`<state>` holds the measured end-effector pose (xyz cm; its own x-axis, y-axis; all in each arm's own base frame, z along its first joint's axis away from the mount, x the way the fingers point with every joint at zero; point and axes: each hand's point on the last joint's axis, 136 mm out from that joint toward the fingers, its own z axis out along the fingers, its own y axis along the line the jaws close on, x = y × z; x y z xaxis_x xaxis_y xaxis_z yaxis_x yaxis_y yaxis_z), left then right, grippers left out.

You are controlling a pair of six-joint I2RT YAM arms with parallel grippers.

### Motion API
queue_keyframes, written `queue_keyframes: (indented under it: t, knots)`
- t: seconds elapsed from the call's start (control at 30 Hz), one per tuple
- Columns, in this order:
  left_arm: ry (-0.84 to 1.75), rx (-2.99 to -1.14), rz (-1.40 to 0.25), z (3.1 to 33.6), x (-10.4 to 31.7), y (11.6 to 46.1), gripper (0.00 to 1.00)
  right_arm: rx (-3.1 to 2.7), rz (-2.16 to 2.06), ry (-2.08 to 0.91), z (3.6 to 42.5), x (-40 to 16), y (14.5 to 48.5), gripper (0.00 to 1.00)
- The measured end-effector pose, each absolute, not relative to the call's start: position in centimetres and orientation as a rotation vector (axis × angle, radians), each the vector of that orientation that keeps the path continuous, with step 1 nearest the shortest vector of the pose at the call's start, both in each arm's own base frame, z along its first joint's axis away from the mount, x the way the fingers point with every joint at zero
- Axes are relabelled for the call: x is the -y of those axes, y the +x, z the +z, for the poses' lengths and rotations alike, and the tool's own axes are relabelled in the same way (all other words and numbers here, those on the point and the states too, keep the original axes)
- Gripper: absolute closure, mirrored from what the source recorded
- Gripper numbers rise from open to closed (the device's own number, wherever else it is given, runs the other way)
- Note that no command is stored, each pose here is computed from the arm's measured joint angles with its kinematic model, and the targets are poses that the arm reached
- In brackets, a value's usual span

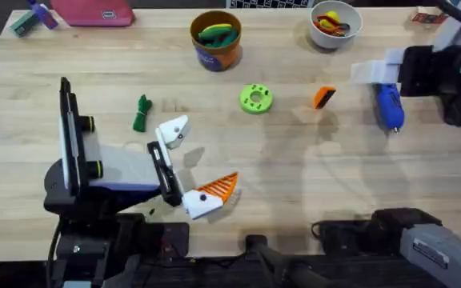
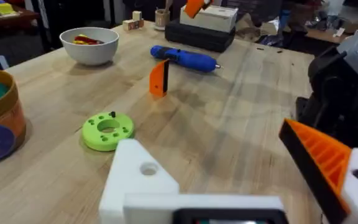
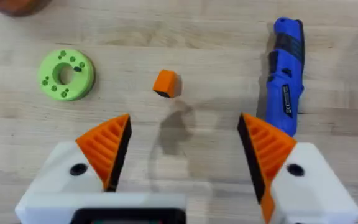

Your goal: Pick up the gripper from the table and insert it into the empty holder that is missing its gripper. Then pick up a screw, insert it into the mounting hole, and use the screwdriver to tighten it. Finally, clean up the table by picking up the vegetable and placing it into the bucket.

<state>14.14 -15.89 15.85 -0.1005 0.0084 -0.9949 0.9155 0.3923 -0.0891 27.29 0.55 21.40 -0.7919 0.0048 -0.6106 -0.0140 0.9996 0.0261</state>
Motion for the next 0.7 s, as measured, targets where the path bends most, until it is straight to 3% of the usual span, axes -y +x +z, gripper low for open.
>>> queue_keyframes:
  t: [0.7]
  knots:
    - [0.878,-1.464,-0.959,15.8,15.9,14.1,0.014,-2.576,0.095,0.103,21.9,-2.4,26.5,0.008]
